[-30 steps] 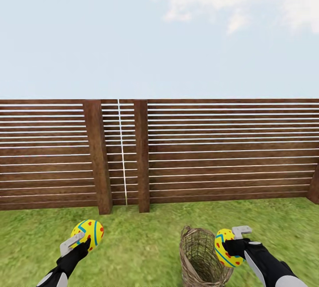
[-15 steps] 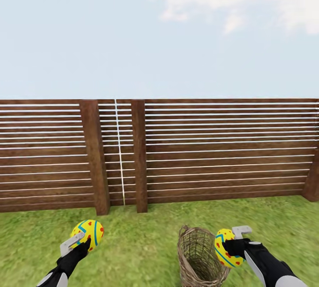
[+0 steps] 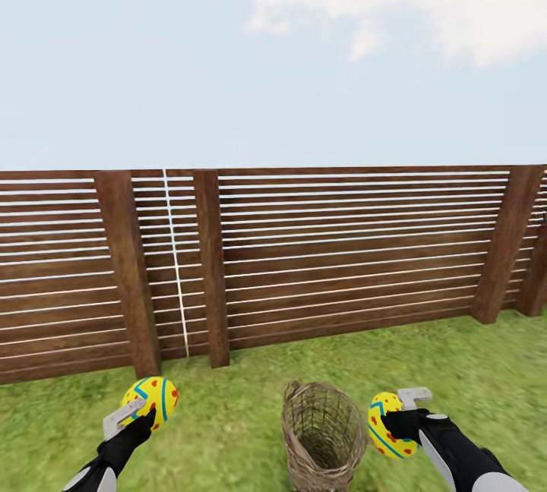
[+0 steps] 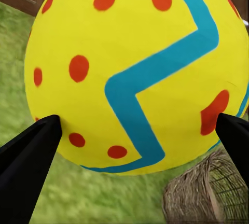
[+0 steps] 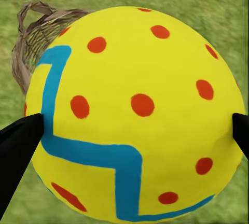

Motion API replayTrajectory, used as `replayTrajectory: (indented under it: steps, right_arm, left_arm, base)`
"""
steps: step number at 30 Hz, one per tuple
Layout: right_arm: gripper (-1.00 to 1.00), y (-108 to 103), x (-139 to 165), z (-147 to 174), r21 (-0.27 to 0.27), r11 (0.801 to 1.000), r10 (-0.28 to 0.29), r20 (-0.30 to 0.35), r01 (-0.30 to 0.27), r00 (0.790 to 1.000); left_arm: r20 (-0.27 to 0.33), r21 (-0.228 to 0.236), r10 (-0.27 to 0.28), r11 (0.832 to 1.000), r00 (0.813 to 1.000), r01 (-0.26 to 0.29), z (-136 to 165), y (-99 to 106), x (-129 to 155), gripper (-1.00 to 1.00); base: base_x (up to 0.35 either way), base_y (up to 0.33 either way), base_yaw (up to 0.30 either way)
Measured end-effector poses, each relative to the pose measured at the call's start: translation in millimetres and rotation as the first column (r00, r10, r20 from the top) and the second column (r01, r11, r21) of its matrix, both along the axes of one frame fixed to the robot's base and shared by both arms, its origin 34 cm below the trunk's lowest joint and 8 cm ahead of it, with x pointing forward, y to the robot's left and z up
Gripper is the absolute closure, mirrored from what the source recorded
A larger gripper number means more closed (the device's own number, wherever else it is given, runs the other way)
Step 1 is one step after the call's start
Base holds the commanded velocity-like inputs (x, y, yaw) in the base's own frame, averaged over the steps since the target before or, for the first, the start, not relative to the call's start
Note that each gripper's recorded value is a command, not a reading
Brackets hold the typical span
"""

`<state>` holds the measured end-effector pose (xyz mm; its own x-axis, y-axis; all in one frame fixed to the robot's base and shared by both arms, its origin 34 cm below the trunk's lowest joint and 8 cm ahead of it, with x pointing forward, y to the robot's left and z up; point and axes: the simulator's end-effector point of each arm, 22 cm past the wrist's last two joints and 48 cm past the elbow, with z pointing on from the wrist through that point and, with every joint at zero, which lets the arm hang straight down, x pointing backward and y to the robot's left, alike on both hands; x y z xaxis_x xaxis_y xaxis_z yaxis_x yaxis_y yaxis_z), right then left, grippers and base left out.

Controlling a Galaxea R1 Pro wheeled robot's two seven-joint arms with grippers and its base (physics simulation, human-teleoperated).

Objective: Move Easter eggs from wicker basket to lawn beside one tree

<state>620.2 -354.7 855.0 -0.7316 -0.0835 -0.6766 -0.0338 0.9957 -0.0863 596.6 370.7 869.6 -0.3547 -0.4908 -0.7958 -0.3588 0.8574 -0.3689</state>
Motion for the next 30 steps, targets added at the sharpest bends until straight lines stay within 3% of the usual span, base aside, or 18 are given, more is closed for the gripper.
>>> replayTrajectory:
  steps: [30]
  right_arm:
    - [1.0, -0.2, -2.0, -6.9, 0.001, 1.0, -0.001, -0.013, 0.001, 1.0]
  left_arm:
    - [-0.016, -0.003, -0.002, 1.0, 1.0, 0.002, -7.9, -1.8, -2.3, 1.0]
  base:
    - [0.0, 0.0, -0.258]
